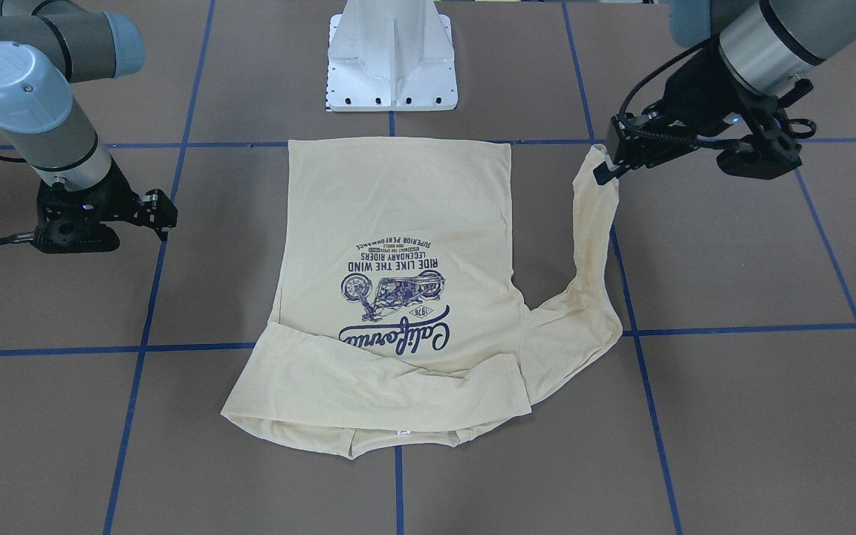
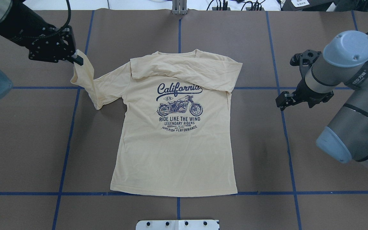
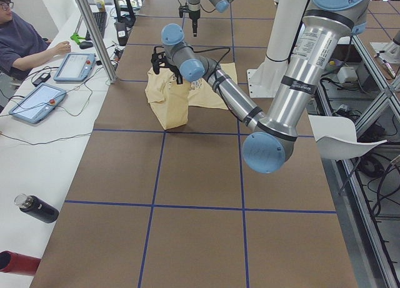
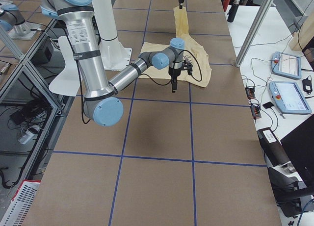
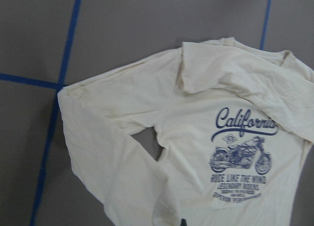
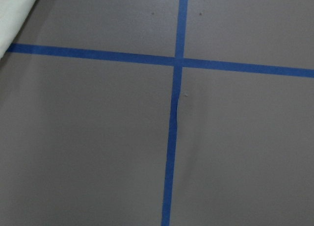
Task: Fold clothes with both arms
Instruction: 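Carry the sleeve across the shirt toward the collar and lay it down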
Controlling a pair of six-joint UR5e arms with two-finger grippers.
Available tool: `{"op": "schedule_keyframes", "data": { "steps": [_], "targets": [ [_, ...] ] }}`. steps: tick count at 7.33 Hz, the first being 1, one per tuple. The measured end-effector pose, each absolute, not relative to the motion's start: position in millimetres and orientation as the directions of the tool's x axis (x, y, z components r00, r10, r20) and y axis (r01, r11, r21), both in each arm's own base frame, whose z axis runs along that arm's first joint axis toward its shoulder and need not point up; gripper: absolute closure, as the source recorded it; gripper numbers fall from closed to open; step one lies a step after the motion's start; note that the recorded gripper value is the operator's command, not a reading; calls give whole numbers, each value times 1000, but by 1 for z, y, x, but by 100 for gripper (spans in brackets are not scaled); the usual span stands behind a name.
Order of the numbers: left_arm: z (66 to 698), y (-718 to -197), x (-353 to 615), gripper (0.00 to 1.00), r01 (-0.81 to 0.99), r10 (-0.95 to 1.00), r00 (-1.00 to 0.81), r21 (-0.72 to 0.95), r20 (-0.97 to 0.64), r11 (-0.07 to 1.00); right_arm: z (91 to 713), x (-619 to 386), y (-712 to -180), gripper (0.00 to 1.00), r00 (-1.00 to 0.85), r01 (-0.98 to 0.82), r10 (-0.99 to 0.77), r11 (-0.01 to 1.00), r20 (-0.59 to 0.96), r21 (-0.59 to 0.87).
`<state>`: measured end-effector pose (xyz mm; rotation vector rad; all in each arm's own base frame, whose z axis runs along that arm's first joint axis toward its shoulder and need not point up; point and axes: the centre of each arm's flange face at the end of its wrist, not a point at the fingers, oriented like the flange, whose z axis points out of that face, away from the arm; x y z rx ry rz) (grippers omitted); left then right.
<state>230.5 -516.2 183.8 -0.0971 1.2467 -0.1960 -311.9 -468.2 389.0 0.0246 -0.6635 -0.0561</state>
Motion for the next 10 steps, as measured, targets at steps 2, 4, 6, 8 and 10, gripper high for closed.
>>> {"op": "schedule_keyframes", "data": {
  "steps": [2, 4, 6, 8, 10],
  "targets": [
    [127, -526, 242, 100, 100, -239, 255, -220, -937, 970, 397, -309, -465, 0, 792, 48, -61, 998, 607, 36],
    [79, -538, 270, 100, 87, -263, 230, -250, -937, 964, 400, -310, -465, 0, 796, 49, -60, 998, 602, 35],
    [60, -553, 299, 100, 70, -275, 221, -266, -936, 961, 403, -311, -466, 0, 800, 49, -58, 998, 597, 31],
    [62, -572, 328, 100, 59, -282, 217, -276, -935, 959, 404, -311, -466, 0, 801, 49, -57, 998, 596, 30],
    [73, -600, 362, 100, 79, -286, 212, -276, -934, 958, 404, -312, -466, 0, 801, 50, -57, 998, 596, 29]
  ]
}}
